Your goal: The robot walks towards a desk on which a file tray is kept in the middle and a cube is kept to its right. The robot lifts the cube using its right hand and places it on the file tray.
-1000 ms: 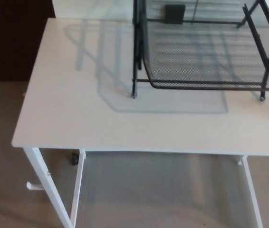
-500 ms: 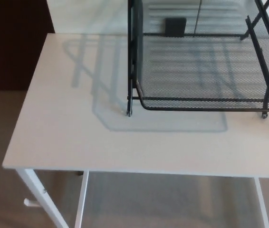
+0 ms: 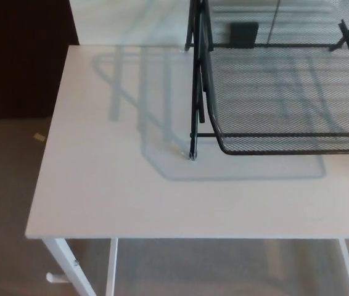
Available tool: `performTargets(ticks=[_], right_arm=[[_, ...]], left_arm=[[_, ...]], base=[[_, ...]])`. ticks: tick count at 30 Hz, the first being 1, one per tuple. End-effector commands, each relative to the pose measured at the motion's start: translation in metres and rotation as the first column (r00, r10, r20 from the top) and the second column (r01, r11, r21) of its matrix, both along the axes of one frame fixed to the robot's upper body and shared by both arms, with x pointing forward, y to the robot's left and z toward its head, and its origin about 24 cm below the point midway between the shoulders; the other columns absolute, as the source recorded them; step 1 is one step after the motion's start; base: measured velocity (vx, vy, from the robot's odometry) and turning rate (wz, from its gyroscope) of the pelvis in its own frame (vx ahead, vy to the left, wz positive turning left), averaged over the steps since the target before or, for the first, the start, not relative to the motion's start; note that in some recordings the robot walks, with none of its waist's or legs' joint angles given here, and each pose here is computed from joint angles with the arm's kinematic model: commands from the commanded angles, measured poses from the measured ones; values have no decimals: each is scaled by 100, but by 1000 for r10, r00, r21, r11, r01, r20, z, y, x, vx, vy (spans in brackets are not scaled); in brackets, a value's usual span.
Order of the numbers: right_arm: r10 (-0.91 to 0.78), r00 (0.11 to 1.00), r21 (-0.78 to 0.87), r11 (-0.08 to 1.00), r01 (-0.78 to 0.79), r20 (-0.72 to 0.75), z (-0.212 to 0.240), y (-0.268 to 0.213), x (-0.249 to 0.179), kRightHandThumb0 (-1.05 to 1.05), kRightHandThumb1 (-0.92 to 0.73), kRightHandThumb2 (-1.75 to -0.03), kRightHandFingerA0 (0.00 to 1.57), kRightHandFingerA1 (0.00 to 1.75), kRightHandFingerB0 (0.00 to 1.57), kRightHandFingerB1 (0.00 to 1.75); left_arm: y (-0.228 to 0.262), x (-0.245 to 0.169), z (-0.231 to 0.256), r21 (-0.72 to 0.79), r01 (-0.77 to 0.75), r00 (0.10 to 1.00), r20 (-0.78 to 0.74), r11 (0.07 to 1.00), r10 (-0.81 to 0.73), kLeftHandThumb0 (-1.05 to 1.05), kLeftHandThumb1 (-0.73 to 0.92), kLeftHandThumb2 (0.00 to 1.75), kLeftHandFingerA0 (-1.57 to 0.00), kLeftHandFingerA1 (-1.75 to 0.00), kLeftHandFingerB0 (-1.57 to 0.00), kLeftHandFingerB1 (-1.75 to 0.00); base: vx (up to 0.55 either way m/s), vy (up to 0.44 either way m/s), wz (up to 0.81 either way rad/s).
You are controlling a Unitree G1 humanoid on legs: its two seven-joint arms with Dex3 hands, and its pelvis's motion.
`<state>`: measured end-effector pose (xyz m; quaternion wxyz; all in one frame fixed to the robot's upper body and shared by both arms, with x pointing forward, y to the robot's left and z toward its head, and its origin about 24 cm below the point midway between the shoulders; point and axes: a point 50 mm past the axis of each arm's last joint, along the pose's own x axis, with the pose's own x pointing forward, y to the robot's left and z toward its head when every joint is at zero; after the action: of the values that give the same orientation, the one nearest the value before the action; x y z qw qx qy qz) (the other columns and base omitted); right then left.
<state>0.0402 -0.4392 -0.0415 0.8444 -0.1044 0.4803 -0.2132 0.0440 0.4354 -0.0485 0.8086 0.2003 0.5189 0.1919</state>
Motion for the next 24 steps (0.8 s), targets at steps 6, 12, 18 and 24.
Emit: performTargets(ticks=[6,12,18,24], right_arm=[[-314,864,5,941,340,394,47,-36,8,-59,-66,-60,20,34,5,26],[-318,865,-1,938,346,388,45,-35,2,-64,-52,-82,32,52,5,27],[-230,799,-243,874,421,556,69,-39,21,-71,-52,-86,18,47,0,19],[-117,694,-338,808,482,710,125,-57,53,-61,-63,-60,33,45,3,20]], left_arm=[[-1,1,0,-43,-34,998,53,999,36,-105,66,128,-45,-98,-3,-71],[1,0,1,-57,-65,995,69,996,69,-105,87,75,-30,-114,-11,-91],[3,-5,3,-49,-76,994,69,996,79,-105,86,75,-29,-113,-2,-89],[5,-6,5,-52,-77,994,72,996,81,-104,66,126,-46,-97,0,-71]], base=[[34,-58,7],[12,-89,5],[0,0,0],[0,0,0]])
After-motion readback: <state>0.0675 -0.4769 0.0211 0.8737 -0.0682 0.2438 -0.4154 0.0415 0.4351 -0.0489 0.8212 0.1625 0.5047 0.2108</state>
